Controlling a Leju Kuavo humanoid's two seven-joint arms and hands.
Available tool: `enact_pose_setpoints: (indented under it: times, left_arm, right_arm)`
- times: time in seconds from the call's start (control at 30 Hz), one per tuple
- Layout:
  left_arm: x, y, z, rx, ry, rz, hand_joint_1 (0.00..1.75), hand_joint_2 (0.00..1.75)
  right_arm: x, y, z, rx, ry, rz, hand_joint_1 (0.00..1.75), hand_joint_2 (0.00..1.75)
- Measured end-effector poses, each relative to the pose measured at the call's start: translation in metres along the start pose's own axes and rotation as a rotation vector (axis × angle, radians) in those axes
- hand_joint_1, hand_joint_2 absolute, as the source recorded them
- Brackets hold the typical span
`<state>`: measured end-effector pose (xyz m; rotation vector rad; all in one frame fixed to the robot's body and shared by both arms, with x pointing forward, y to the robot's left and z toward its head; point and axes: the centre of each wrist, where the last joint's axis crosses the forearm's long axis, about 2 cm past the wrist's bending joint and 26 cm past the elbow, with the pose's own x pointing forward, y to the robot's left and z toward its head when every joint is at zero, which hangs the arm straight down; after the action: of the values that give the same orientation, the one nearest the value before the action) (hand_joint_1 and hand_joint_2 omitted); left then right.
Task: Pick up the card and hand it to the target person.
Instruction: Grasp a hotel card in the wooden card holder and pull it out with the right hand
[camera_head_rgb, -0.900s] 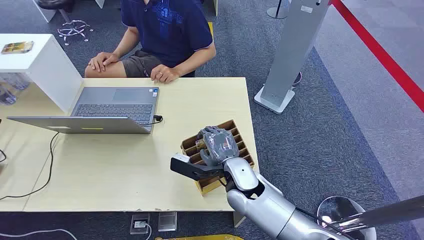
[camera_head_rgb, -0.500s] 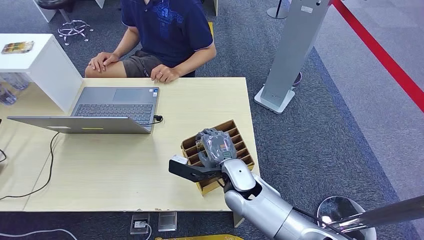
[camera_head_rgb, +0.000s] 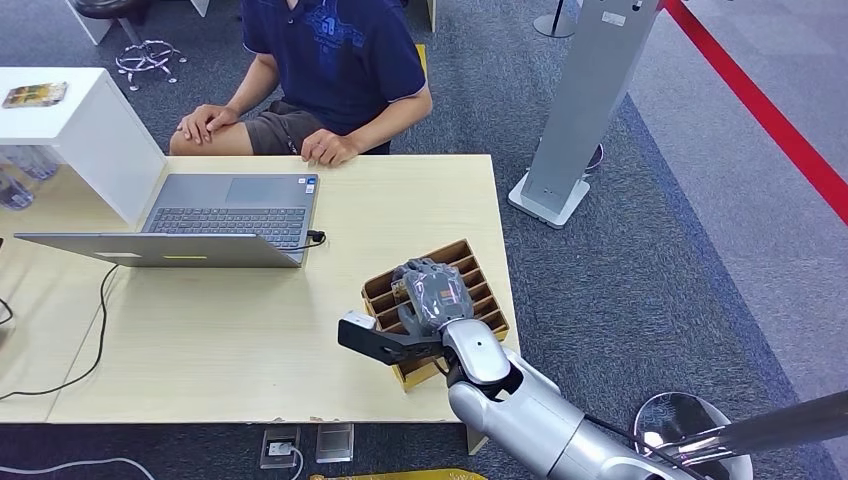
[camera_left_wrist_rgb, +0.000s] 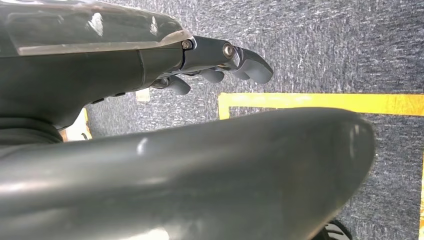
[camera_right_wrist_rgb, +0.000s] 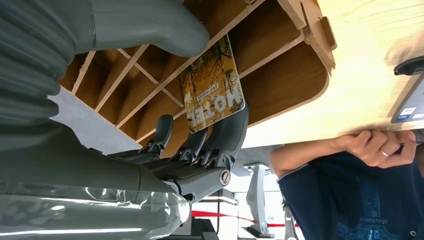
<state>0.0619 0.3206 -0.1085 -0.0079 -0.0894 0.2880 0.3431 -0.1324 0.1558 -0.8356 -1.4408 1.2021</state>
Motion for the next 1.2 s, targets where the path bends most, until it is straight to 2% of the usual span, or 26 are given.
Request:
enact_pose_setpoints:
  times: [0.9, 0.97, 1.13, 1.2]
  left_arm:
    - [-0.0001, -0.0002, 0.0000, -0.006, -0.004, -0.021, 0.00, 0.00]
    - [-0.0001, -0.0002, 0.0000, -0.006, -0.004, -0.021, 0.00, 0.00]
    - [0.0000, -0.0002, 0.0000, -0.006, -0.004, -0.021, 0.00, 0.00]
    - [0.0000, -0.0002, 0.0000, -0.006, -0.004, -0.021, 0.00, 0.00]
  right_arm:
    - [-0.0068, -0.0027, 0.0027, -0.032, 0.010, 0.018, 0.86, 1.75]
    - [-0.0071, -0.0028, 0.0029, -0.033, 0.010, 0.017, 0.89, 1.75]
    - [-0.0081, -0.0031, 0.0032, -0.034, 0.011, 0.018, 1.34, 1.75]
    - [-0.0084, -0.0033, 0.0033, -0.035, 0.011, 0.018, 1.35, 1.75]
